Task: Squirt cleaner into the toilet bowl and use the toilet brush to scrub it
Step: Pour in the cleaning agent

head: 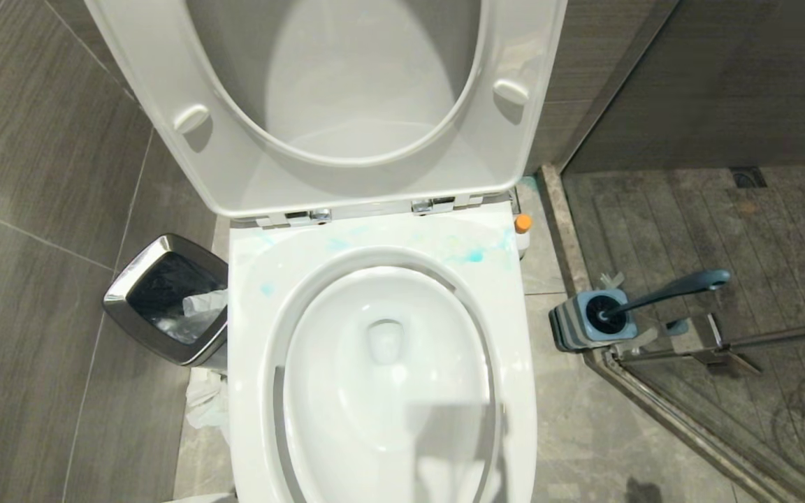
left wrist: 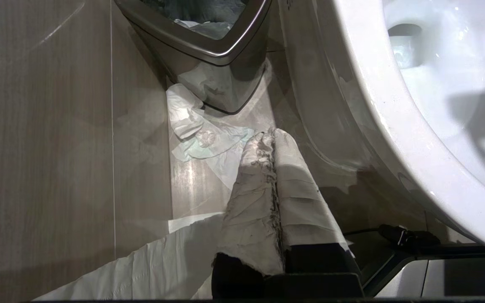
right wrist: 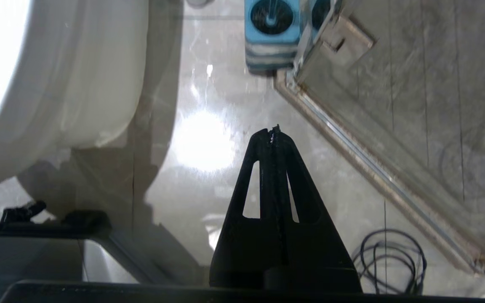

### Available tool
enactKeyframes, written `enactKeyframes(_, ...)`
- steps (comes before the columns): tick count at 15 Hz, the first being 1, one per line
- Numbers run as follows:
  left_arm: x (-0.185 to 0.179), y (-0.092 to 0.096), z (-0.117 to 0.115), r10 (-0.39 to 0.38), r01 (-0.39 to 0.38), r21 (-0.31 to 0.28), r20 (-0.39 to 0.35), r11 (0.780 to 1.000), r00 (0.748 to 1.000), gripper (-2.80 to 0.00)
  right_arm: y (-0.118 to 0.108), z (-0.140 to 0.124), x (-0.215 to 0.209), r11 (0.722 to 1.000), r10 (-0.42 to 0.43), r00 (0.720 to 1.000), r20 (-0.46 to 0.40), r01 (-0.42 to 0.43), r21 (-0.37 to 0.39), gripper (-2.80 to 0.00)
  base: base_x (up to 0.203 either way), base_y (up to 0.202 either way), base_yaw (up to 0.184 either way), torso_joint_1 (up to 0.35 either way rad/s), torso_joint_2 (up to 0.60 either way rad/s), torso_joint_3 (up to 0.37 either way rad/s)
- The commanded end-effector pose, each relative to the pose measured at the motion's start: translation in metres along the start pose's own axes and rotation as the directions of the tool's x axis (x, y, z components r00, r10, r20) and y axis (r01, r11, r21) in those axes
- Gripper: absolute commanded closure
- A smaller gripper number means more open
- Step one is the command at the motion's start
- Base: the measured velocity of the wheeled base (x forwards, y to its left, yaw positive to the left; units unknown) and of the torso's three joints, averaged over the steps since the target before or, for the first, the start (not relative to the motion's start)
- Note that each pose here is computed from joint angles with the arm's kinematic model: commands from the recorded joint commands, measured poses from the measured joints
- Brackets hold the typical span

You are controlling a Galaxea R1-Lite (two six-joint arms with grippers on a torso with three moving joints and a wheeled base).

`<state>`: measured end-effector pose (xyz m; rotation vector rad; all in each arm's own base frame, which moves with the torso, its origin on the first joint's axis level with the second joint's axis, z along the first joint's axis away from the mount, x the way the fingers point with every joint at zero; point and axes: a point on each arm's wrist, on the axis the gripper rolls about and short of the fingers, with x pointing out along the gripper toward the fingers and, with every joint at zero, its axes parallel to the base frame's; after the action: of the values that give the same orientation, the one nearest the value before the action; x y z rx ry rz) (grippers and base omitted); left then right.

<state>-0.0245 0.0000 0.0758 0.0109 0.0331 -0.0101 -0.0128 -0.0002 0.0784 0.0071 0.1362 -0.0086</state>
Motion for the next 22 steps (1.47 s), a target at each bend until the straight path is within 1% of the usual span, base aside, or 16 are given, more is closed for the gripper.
enactKeyframes(1, 0.000, 0.000, 0.000, 0.001, -0.001, 0.000, -0.002, 1.000, 1.000, 0.00, 0.000, 0.001, 0.006, 1.000, -0.001, 0.997, -0.076, 0.000, -0.001, 0.00, 0.000, 0.000, 0.000, 0.000, 0.00, 0.000)
enactKeyframes(3, 0.000, 0.000, 0.000, 0.001, -0.001, 0.000, -0.002, 1.000, 1.000, 0.00, 0.000, 0.003, 0.013, 1.000, -0.002, 0.987, -0.164, 0.002, -0.001, 0.00, 0.000, 0.000, 0.000, 0.000, 0.00, 0.000)
enactKeyframes(5, 0.000, 0.000, 0.000, 0.001, -0.001, 0.000, -0.002, 1.000, 1.000, 0.00, 0.000, 0.003, 0.022, 1.000, -0.004, 0.961, -0.278, 0.003, -0.002, 0.00, 0.000, 0.000, 0.000, 0.000, 0.00, 0.000)
enactKeyframes(7, 0.000, 0.000, 0.000, 0.001, -0.001, 0.000, -0.002, 1.000, 1.000, 0.00, 0.000, 0.003, 0.032, 1.000, -0.004, 0.917, -0.398, 0.003, -0.004, 0.00, 0.000, 0.000, 0.000, 0.000, 0.00, 0.000)
enactKeyframes(9, 0.000, 0.000, 0.000, 0.001, -0.001, 0.000, -0.002, 1.000, 1.000, 0.00, 0.000, 0.002, 0.040, 1.000, -0.006, 0.874, -0.485, 0.004, -0.005, 0.00, 0.000, 0.000, 0.000, 0.000, 0.00, 0.000)
enactKeyframes(10, 0.000, 0.000, 0.000, 0.001, -0.001, 0.000, -0.002, 1.000, 1.000, 0.00, 0.000, 0.001, 0.043, 1.000, -0.008, 0.856, -0.517, 0.005, -0.006, 0.00, 0.000, 0.000, 0.000, 0.000, 0.00, 0.000)
enactKeyframes(11, 0.000, 0.000, 0.000, 0.001, -0.001, 0.000, -0.002, 1.000, 1.000, 0.00, 0.000, 0.002, 0.044, 1.000, -0.012, 0.851, -0.524, 0.007, -0.010, 0.00, 0.000, 0.000, 0.000, 0.000, 0.00, 0.000)
enactKeyframes(12, 0.000, 0.000, 0.000, 0.001, -0.001, -0.001, -0.002, 1.000, 1.000, 0.00, 0.000, 0.008, 0.046, 1.000, -0.013, 0.856, -0.517, 0.007, -0.014, 0.00, 0.000, 0.000, 0.000, 0.000, 0.00, 0.000)
enactKeyframes(14, 0.000, 0.000, 0.000, 0.001, -0.001, 0.000, -0.002, 1.000, 1.000, 0.00, 0.000, 0.027, 0.052, 1.000, -0.022, 0.842, -0.539, 0.013, -0.019, 0.00, 0.000, 0.000, 0.000, 0.000, 0.00, 0.000)
enactKeyframes(15, 0.000, 0.000, 0.000, 0.001, -0.001, -0.002, -0.002, 1.000, 1.000, 0.00, 0.000, 0.040, 0.058, 1.000, -0.022, 0.823, -0.567, 0.013, -0.019, 0.00, 0.000, 0.000, 0.000, 0.000, 0.00, 0.000)
enactKeyframes(17, 0.000, 0.000, 0.000, 0.001, -0.001, -0.002, -0.002, 1.000, 1.000, 0.00, 0.001, 0.052, 0.077, 1.000, -0.019, 0.767, -0.641, 0.008, -0.021, 0.00, 0.000, 0.000, 0.000, 0.000, 0.00, 0.000)
enactKeyframes(18, 0.000, 0.000, 0.000, 0.001, -0.001, -0.002, -0.002, 1.000, 1.000, 0.00, 0.001, 0.056, 0.091, 1.000, -0.018, 0.751, -0.661, 0.001, -0.027, 0.00, 0.000, 0.000, 0.000, 0.000, 0.00, 0.000)
enactKeyframes(19, 0.000, 0.000, 0.000, 0.001, -0.001, -0.002, -0.002, 1.000, 1.000, 0.00, 0.001, 0.059, 0.108, 0.999, -0.017, 0.760, -0.650, -0.010, -0.039, 0.00, 0.000, 0.000, 0.000, 0.000, 0.00, 0.000)
enactKeyframes(20, 0.000, 0.000, 0.000, 0.001, -0.001, -0.002, -0.001, 1.000, 1.000, 0.00, 0.001, 0.063, 0.127, 0.998, -0.017, 0.788, -0.615, -0.023, -0.058, 0.00, 0.000, 0.000, 0.000, 0.000, 0.00, 0.000)
enactKeyframes(22, 0.000, 0.000, 0.000, 0.001, -0.001, -0.002, -0.002, 1.000, 1.000, 0.00, 0.004, 0.070, 0.168, 0.991, -0.015, 0.871, -0.491, -0.051, -0.121, 0.00, 0.000, 0.000, 0.000, 0.000, 0.00, 0.000)
